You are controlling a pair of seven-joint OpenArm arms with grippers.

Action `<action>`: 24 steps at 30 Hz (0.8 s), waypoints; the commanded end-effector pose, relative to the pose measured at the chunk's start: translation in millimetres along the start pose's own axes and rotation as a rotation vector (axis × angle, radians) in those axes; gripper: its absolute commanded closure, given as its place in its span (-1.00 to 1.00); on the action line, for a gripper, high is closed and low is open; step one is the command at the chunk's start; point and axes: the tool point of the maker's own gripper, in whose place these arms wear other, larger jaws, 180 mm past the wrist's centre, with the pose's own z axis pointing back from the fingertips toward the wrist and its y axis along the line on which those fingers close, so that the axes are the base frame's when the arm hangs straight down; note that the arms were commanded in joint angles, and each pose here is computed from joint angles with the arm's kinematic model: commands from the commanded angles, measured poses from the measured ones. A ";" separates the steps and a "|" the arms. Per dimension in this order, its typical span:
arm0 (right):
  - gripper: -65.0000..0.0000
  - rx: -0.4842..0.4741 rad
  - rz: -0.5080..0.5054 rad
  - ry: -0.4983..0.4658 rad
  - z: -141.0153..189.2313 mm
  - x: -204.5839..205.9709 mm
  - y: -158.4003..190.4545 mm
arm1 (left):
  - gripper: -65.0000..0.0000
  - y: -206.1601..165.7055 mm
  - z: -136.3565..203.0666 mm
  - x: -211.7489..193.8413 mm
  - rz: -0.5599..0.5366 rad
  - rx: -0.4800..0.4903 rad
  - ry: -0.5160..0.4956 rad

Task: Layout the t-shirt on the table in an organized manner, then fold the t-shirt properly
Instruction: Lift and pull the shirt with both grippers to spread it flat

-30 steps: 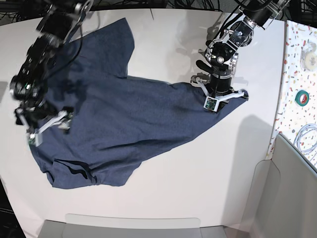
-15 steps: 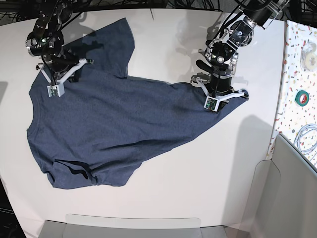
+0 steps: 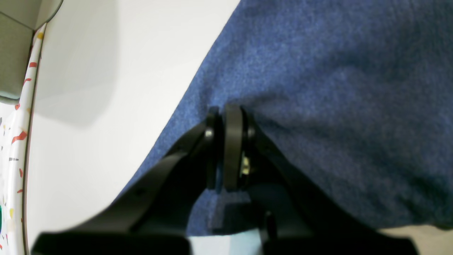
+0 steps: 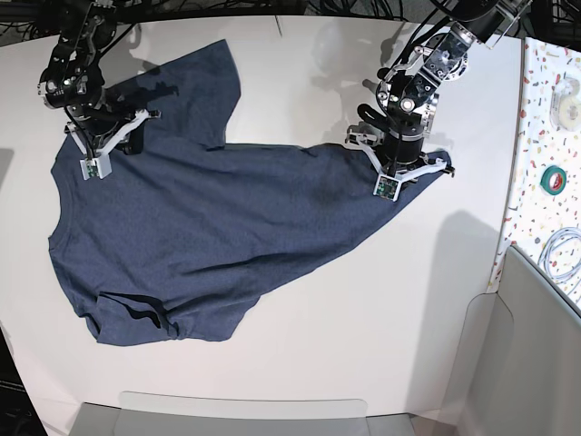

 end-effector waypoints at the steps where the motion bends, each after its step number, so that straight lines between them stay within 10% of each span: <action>1: 1.00 -0.088 0.038 0.148 7.7 -32.5 -24.3 | 0.88 -31.6 12.2 -59.3 0.041 -0.135 0.252; 24: 1.00 -0.228 0.241 0.326 58.7 -64.0 -99.1 | 0.89 -89.9 91.9 -58.7 0.082 -0.328 0.347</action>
